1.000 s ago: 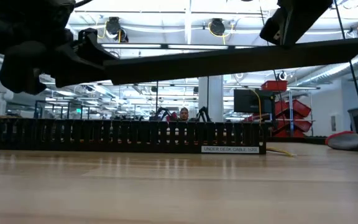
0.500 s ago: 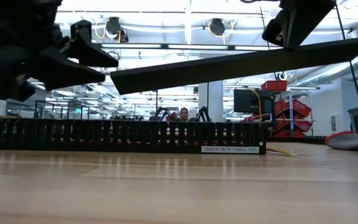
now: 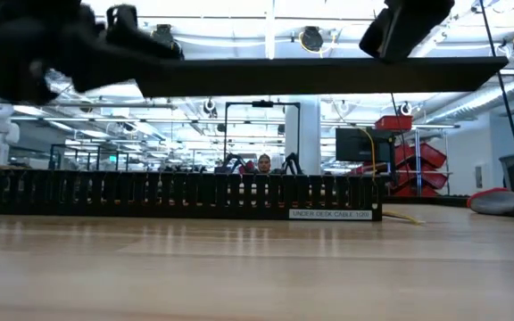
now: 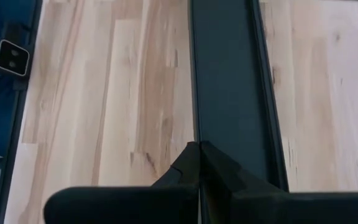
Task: Ziptie cables
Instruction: Close the black cable duct
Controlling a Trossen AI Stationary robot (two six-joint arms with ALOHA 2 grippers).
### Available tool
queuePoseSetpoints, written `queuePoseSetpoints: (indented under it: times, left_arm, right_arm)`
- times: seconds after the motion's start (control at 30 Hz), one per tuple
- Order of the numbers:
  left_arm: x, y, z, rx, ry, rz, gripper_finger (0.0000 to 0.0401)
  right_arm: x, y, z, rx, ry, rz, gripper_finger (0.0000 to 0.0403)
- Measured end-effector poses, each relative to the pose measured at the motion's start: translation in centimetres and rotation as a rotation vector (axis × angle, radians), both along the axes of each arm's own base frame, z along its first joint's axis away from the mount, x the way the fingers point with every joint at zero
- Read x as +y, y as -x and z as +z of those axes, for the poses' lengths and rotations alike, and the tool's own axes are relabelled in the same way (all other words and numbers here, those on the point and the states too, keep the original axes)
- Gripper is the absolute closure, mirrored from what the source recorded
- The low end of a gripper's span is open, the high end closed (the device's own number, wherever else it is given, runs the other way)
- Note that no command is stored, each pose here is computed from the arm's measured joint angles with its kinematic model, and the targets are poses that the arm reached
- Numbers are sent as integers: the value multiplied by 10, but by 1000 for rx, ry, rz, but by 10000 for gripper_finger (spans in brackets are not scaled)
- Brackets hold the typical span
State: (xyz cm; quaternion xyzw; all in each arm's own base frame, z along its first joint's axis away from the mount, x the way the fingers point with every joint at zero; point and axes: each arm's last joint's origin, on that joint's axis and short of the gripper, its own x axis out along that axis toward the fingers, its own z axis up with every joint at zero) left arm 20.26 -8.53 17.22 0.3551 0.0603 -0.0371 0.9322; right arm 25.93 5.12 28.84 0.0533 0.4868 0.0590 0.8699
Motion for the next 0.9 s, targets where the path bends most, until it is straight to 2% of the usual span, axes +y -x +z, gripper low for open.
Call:
queuePoseSetpoints:
  times: [0.1,0.3,0.4,0.67,0.8,0.9]
  left_arm:
    - [-4,-5,10,-28,20,-27,207]
    - [-5,-6,7,24,1,-53,314]
    - [-4,-6,4,46,-10,-38,348]
    - [-2,-7,3,61,8,-9,358]
    - [-1,-7,4,54,32,17,385]
    - [-1,-7,6,30,47,16,386]
  right_arm:
    - [0,-2,1,-22,0,6,402]
    - [0,-2,1,-22,0,6,402]
    - [1,-2,1,-22,-2,13,403]
    - [2,-3,2,-38,-20,39,403]
    - [2,-3,2,-38,-22,41,403]
    - [2,-3,2,-38,-24,43,403]
